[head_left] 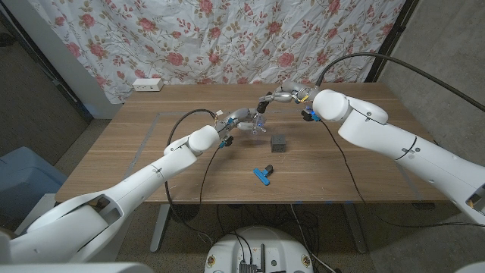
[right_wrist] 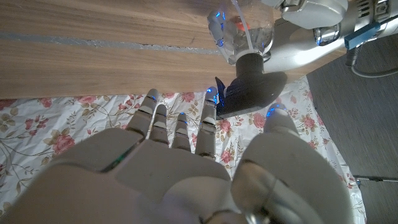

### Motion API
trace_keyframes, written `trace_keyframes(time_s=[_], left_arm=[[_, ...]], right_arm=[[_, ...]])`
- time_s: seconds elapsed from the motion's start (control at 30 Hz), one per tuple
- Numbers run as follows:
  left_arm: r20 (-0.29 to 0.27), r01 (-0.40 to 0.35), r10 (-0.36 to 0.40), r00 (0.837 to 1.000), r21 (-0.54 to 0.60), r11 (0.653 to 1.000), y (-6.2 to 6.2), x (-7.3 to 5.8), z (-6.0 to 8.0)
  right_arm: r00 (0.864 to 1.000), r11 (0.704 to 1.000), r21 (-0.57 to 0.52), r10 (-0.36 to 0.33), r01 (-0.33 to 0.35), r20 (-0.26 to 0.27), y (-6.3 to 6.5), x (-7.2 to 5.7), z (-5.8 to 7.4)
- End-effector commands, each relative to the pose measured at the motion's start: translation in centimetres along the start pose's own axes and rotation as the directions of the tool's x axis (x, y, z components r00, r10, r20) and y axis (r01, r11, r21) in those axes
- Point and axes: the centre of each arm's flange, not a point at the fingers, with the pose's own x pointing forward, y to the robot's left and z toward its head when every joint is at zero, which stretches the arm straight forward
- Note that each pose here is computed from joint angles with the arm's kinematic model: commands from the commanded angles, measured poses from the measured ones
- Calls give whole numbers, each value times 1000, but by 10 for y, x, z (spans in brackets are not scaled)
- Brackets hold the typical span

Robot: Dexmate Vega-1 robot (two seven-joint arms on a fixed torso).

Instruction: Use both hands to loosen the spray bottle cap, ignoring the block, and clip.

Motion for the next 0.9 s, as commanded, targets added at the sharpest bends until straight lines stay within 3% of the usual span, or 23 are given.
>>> trace_keyframes(time_s=[0.03,0.9], left_arm=[[3,-6,6,1000,-3,1000,0,-1,0],[6,-2,2,1000,-10,1000,1,0,-2]], right_arm=[[1000,1000,-9,3,-3,-11,1,0,2],[999,997,62,34,-35,16,-3,-1,0]])
